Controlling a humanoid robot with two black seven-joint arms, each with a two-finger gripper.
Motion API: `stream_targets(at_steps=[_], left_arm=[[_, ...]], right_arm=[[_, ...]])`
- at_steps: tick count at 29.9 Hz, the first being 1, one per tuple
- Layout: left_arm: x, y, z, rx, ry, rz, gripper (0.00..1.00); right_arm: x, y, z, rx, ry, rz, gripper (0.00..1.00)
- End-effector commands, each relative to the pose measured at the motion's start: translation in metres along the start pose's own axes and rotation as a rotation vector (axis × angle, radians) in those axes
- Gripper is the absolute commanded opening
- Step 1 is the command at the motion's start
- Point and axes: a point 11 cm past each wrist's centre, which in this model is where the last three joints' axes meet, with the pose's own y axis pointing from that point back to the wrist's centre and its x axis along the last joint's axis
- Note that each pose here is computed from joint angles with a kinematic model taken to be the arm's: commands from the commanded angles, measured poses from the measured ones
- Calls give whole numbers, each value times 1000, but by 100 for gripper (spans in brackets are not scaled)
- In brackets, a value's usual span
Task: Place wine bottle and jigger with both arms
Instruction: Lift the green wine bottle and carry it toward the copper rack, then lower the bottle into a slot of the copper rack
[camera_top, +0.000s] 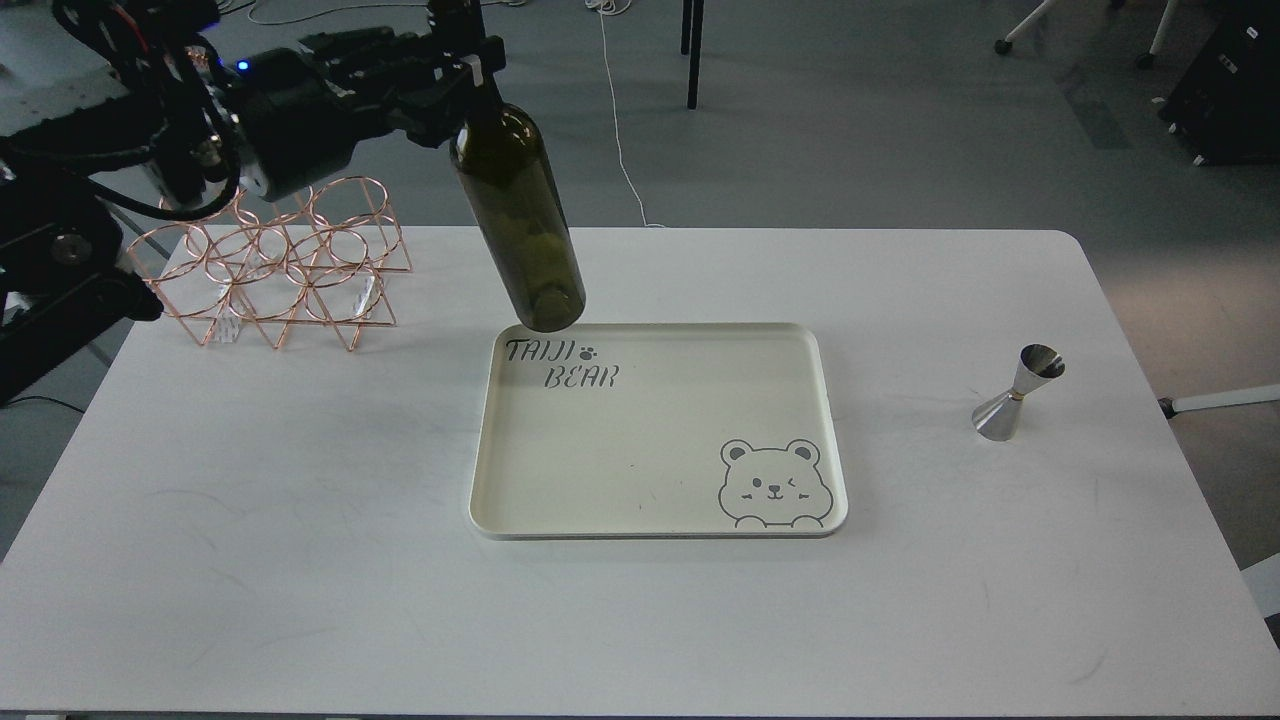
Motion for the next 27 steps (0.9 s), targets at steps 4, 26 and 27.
stream_targets(at_steps=[4, 26, 27], left_arm=[[22, 30, -68, 171, -31, 8, 8], [4, 55, -152, 383, 13, -28, 8], [4, 55, -152, 383, 13, -28, 8]], right_arm=[[-2, -1, 1, 0, -4, -1, 94], [-2, -1, 1, -1, -3, -4, 94], [-2, -1, 1, 0, -3, -4, 94]])
